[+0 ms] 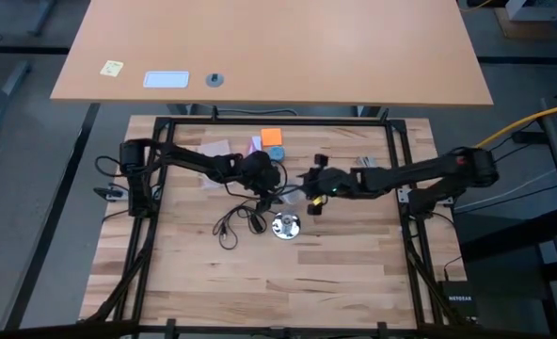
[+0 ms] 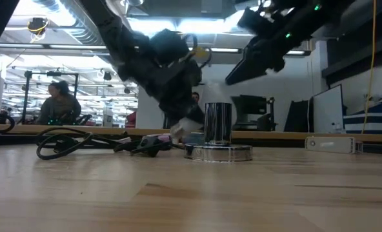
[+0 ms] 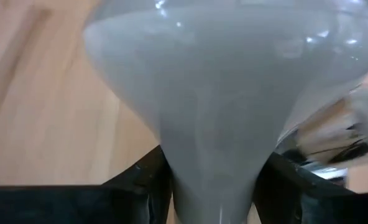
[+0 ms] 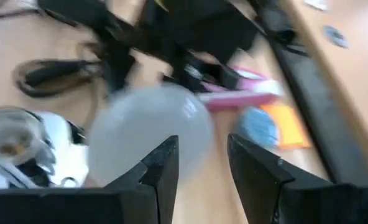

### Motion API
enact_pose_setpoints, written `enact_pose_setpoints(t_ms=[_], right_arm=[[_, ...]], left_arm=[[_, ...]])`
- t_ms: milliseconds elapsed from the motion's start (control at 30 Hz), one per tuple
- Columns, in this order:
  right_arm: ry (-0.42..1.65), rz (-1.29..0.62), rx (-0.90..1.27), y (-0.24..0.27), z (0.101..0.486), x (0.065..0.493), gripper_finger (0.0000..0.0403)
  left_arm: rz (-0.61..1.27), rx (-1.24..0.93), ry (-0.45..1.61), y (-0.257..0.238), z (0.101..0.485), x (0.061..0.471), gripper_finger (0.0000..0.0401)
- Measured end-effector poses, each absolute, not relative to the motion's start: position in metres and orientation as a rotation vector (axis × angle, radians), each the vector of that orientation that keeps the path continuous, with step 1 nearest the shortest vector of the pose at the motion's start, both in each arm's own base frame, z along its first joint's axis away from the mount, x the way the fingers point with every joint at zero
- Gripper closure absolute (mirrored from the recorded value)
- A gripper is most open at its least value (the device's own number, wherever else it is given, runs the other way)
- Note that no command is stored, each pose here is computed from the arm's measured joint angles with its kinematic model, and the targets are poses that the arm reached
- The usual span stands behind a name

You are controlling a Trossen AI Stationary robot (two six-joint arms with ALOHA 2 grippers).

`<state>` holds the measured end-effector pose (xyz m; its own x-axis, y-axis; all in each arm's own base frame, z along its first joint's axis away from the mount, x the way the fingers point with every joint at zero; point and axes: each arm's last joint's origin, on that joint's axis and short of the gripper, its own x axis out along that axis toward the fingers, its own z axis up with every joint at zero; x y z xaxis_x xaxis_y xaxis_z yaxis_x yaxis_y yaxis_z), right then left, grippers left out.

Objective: Screw lightbulb
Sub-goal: Insert the lightbulb into the lamp

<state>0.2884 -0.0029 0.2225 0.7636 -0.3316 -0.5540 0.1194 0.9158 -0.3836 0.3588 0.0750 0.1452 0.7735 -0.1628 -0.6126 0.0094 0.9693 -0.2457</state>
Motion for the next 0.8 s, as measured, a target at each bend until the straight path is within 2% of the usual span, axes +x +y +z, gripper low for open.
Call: enact_pose_setpoints(t_ms=[333, 533, 800], right_arm=[[0.668, -0.401, -0.316, -0.007, 0.261, 0.242, 0.026], [0.676, -0.408, -0.236, -0.007, 0.257, 0.242, 0.026], [0.711, -0.296, -0.144, -0.003, 0.242, 0.256, 0.026]], left_arm=[[-0.089, -0.294, 0.452, 0.085, 0.198, 0.353, 0.0238], [-0.163, -0.323, 0.363, 0.071, 0.217, 0.355, 0.0236], [-0.239, -0.303, 0.365, 0.045, 0.219, 0.359, 0.0235]])
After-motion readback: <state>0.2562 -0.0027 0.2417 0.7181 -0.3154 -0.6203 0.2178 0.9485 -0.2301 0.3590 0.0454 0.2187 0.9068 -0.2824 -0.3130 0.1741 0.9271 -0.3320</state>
